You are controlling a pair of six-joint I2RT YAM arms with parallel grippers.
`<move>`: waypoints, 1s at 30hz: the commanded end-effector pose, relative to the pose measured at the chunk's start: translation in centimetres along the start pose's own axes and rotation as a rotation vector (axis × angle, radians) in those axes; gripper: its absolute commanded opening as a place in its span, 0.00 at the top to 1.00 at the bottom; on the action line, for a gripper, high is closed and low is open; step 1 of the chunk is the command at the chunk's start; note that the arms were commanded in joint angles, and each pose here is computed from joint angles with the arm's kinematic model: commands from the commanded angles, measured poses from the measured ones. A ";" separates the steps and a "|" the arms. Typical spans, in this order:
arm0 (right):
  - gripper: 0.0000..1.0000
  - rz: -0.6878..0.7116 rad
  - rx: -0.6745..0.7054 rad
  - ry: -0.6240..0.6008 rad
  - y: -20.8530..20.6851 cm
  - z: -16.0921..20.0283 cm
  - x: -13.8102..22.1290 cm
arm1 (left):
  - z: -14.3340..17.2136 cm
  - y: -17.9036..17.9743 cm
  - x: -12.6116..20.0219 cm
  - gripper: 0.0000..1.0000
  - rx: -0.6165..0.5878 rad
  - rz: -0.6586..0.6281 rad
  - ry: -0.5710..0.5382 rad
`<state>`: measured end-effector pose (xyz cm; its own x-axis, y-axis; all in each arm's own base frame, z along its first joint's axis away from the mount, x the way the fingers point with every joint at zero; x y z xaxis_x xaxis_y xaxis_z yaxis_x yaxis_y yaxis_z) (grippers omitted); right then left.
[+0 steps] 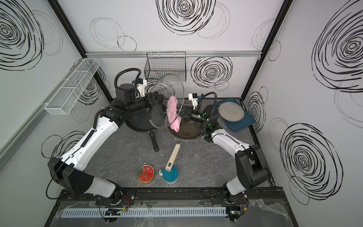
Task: Wipe the pot lid with a cloth
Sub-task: Wipe the pot lid.
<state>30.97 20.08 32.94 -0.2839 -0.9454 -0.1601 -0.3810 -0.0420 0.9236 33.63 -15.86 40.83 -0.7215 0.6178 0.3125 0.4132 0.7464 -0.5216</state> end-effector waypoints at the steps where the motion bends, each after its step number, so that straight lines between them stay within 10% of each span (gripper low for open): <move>1: 1.00 -0.020 0.054 -0.015 1.5 -1.2 0.6 | -3.5 -4.0 4.0 1.00 -0.111 0.152 -0.213; 30: 1.00 -0.128 0.084 0.000 -0.1 -6.8 -4.5 | -1.2 -6.1 2.6 1.00 -0.118 0.225 -0.131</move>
<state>38.49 21.38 34.37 -0.2769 -0.9357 -0.2185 -0.4262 -0.0842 0.9007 31.33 -18.75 39.67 -0.6364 0.6816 0.3611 0.4749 0.7151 -0.5129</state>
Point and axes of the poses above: each gripper's point midway between its finger pads, its own x axis back along the fingers, its own y axis along the line the jaws close on, z = x × y, the point moved 10 cm from there along x, back along the fingers, and after that the axes turned 8 degrees about -x, right-handed, at the moved point
